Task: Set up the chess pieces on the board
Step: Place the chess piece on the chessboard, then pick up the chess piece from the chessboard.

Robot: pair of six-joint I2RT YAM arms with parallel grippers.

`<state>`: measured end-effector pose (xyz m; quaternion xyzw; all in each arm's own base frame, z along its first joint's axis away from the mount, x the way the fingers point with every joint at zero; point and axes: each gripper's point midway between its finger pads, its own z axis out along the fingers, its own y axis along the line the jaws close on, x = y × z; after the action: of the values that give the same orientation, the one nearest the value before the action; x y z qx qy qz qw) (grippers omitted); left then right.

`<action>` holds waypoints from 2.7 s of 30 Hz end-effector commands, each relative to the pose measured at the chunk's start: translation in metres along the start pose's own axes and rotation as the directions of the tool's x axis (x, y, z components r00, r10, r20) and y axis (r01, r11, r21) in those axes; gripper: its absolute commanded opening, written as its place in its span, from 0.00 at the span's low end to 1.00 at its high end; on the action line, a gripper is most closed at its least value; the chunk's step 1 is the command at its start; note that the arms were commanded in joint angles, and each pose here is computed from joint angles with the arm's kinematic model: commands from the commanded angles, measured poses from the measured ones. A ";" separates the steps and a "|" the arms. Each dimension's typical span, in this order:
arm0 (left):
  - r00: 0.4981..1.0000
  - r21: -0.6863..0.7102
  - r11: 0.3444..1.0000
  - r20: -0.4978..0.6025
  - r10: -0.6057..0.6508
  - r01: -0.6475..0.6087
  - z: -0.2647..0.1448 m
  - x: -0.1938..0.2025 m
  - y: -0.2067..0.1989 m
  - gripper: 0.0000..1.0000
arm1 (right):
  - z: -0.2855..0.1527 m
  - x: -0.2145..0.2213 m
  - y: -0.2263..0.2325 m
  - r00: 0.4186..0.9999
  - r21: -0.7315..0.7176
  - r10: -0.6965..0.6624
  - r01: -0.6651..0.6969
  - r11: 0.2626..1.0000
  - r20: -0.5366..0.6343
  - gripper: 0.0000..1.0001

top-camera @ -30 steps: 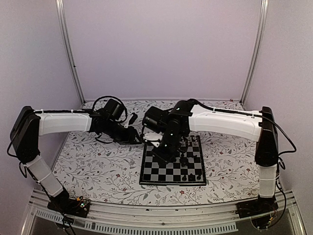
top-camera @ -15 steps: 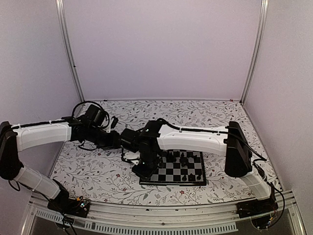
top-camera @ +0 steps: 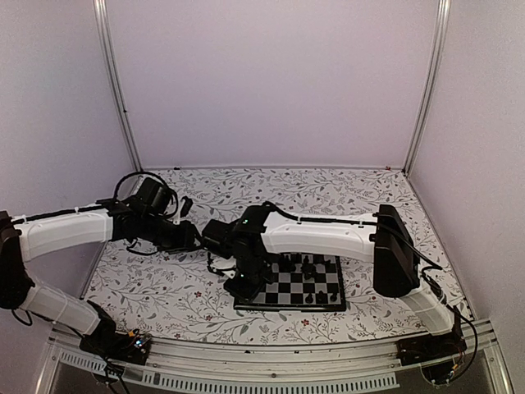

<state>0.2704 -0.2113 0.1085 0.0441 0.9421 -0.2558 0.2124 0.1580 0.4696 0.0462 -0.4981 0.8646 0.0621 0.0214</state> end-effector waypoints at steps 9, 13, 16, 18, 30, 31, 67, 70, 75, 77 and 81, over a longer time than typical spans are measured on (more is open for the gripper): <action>1.000 -0.010 1.000 0.019 -0.011 0.011 -0.004 -0.003 0.004 0.38 | 0.012 0.005 -0.026 0.999 0.045 0.043 -0.042 0.998 -0.027 0.13; 1.000 -0.003 1.000 0.017 -0.008 0.008 -0.001 -0.006 0.002 0.39 | 0.009 0.003 -0.030 0.998 0.039 0.056 -0.056 0.998 -0.017 0.13; 1.000 -0.001 1.000 0.016 -0.006 0.006 0.000 -0.007 0.001 0.38 | 0.008 0.003 -0.032 0.998 0.031 0.064 -0.064 0.997 -0.015 0.14; 1.000 -0.001 1.000 0.017 -0.002 0.002 0.001 -0.009 0.000 0.39 | 0.009 0.002 -0.032 0.998 0.026 0.066 -0.066 0.997 -0.012 0.15; 1.000 0.006 1.000 0.007 0.010 -0.010 0.007 -0.013 -0.002 0.38 | 0.002 -0.006 -0.015 0.999 -0.069 0.032 -0.030 0.997 0.018 0.19; 1.000 0.009 1.000 0.005 0.009 -0.009 0.008 -0.013 -0.003 0.38 | 0.002 -0.007 -0.014 0.999 -0.076 0.032 -0.030 0.997 0.022 0.19; 0.962 0.211 0.939 0.022 0.273 -0.271 0.031 -0.038 -0.103 0.38 | -0.079 0.062 -0.197 0.874 0.092 0.436 -0.463 0.882 0.216 0.35; 0.954 0.235 0.927 0.003 0.300 -0.292 0.039 -0.037 -0.122 0.38 | -0.069 0.063 -0.200 0.883 0.089 0.419 -0.444 0.892 0.212 0.33; 0.945 0.240 0.920 -0.032 0.326 -0.309 0.050 -0.033 -0.137 0.39 | -0.058 0.051 -0.195 0.901 0.047 0.379 -0.397 0.917 0.213 0.33; 0.944 0.239 0.920 -0.040 0.328 -0.310 0.053 -0.031 -0.138 0.38 | -0.053 0.047 -0.194 0.907 0.039 0.366 -0.382 0.924 0.206 0.33; 0.944 0.233 0.923 -0.046 0.325 -0.307 0.056 -0.031 -0.136 0.38 | -0.045 0.039 -0.194 0.916 0.023 0.345 -0.357 0.934 0.204 0.34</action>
<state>0.2949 -0.3514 0.1405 0.2202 0.8973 -0.3206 0.2087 0.3000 0.3170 0.0756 -0.3030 0.9449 0.0679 0.1035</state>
